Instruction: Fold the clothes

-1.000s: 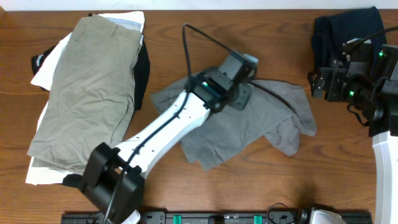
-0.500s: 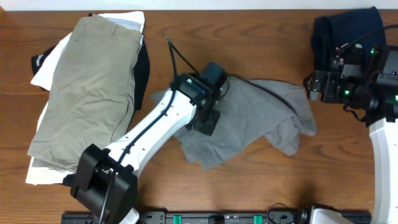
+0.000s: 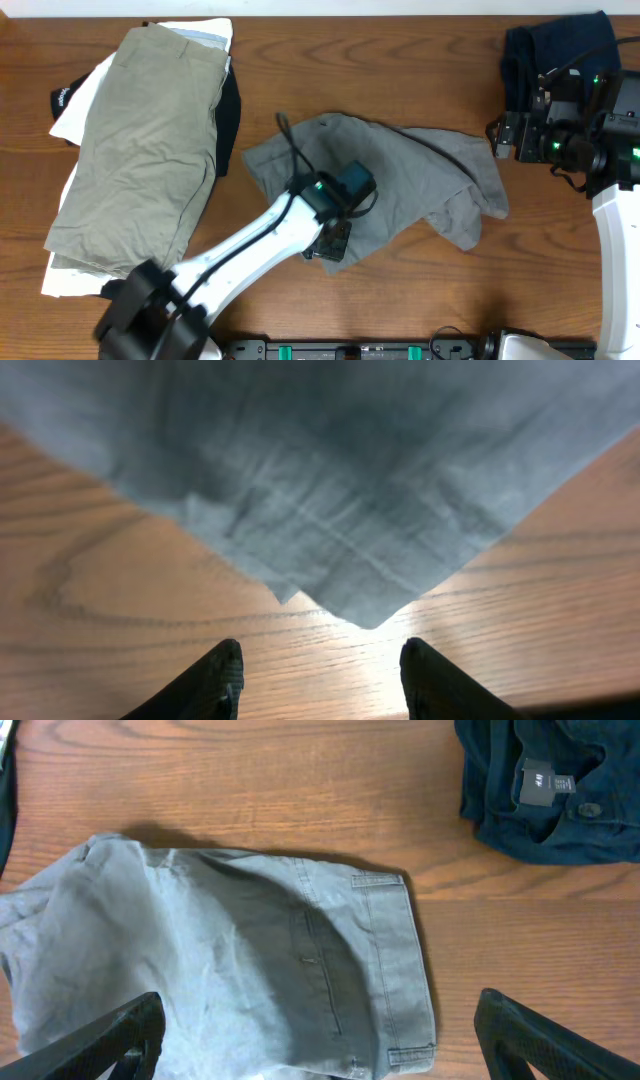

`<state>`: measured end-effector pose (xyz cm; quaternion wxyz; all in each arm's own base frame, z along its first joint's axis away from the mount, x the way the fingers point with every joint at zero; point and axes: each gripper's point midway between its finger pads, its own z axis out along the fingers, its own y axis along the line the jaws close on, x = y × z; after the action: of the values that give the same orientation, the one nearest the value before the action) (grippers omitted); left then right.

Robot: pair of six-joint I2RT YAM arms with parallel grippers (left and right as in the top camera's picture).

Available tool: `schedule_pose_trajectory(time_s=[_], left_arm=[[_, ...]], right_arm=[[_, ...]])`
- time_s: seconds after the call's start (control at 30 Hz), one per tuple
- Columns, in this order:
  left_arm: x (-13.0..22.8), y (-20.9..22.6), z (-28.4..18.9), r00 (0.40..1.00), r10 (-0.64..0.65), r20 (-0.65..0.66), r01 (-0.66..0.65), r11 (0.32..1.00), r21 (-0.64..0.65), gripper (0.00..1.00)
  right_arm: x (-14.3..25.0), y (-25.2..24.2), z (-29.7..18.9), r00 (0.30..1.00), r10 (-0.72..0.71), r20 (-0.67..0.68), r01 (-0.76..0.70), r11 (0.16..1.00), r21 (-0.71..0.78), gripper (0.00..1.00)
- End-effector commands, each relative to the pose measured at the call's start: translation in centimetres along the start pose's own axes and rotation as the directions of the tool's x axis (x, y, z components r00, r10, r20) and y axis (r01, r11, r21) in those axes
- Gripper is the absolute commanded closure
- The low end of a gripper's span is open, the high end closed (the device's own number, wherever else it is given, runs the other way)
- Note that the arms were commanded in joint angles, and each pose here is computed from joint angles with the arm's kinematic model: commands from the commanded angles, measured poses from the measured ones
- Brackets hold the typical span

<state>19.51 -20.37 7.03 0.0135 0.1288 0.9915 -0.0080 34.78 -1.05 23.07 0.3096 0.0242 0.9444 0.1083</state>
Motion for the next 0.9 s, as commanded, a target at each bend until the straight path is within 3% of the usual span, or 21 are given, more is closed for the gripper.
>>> schedule_pose_trajectory(time_s=[0.0,0.17,0.87], left_arm=[[-0.3,0.7,-0.3,0.988,-0.132,0.083,0.134,0.991,-0.012,0.47],[0.6,0.1,1.7,0.989,-0.142,0.046,0.141,0.99,0.018,0.4],[2.8,-1.0,3.2,0.999,-0.028,-0.033,0.03,0.999,0.036,0.39]], right_arm=[[-0.7,0.6,-0.2,1.0,0.01,0.02,-0.009,0.999,-0.035,0.02],[-0.9,0.9,-0.2,1.0,0.008,0.027,-0.006,0.999,-0.054,0.02],[-0.9,1.3,-0.2,1.0,0.009,0.026,-0.007,0.997,-0.081,0.02]])
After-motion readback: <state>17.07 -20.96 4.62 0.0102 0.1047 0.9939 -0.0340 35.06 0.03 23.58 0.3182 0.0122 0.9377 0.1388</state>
